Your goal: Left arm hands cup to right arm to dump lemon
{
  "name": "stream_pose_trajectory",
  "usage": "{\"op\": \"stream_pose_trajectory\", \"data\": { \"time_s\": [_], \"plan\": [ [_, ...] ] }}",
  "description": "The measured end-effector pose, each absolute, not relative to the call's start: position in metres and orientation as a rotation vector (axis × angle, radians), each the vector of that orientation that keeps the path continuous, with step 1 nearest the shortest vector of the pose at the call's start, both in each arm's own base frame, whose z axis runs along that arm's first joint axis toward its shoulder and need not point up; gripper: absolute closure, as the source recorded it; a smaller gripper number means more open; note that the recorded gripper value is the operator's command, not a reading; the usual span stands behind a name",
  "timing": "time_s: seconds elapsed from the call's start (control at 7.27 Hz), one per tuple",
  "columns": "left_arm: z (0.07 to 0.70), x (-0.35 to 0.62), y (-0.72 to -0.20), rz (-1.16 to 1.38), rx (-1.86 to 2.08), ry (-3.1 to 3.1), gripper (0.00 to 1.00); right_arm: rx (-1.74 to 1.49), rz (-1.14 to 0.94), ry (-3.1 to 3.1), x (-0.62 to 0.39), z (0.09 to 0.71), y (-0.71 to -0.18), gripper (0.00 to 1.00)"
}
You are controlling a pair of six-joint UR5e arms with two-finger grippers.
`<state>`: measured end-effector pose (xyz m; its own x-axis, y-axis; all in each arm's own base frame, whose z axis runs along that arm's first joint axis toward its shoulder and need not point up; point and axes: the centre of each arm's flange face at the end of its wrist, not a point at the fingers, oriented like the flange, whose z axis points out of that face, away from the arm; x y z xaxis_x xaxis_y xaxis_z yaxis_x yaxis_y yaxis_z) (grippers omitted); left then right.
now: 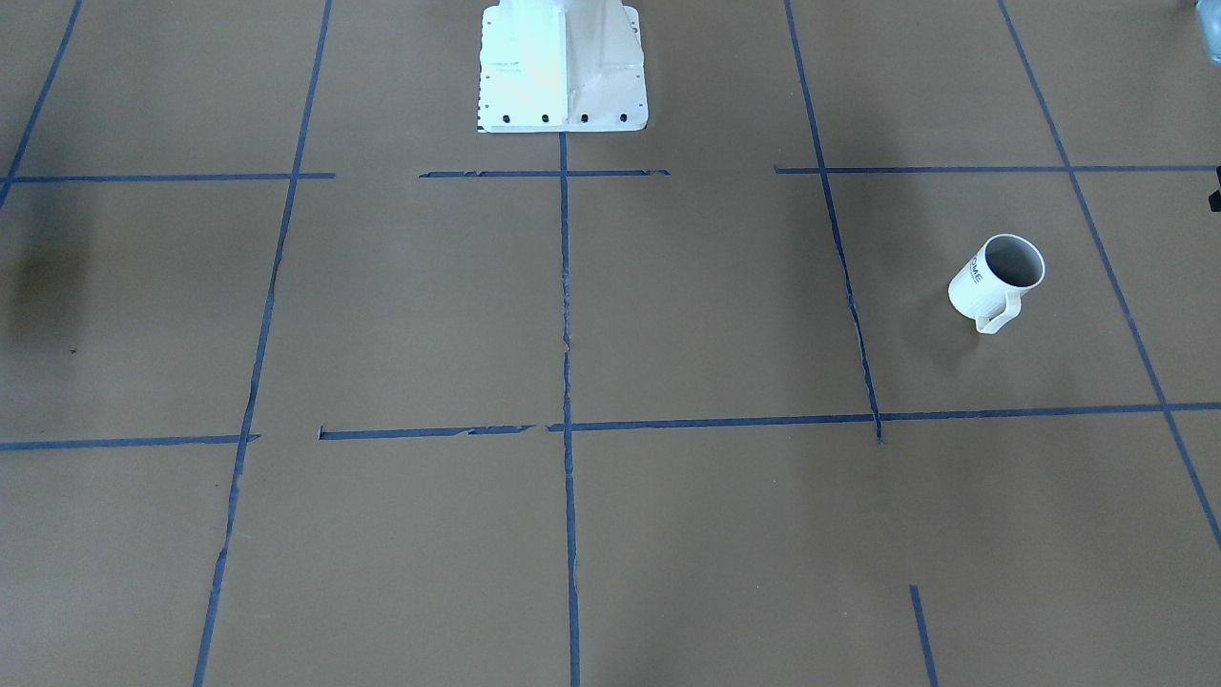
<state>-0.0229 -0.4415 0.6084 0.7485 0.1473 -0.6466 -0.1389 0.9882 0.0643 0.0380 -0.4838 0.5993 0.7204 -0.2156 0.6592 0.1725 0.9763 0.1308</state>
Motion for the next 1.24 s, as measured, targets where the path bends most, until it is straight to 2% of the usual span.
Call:
{"op": "stream_pose_trajectory", "data": {
  "time_s": [0.41,1.24],
  "plan": [
    [0.625,-0.025,-0.425,0.14,-0.024,0.708,0.0,0.051,-0.158,-0.739,0.038,0.594,-0.481,0.0],
    [0.628,-0.026,-0.42,0.139,-0.035,0.703,0.0,0.041,-0.191,-0.737,0.022,0.593,-0.484,0.0]
  ]
}}
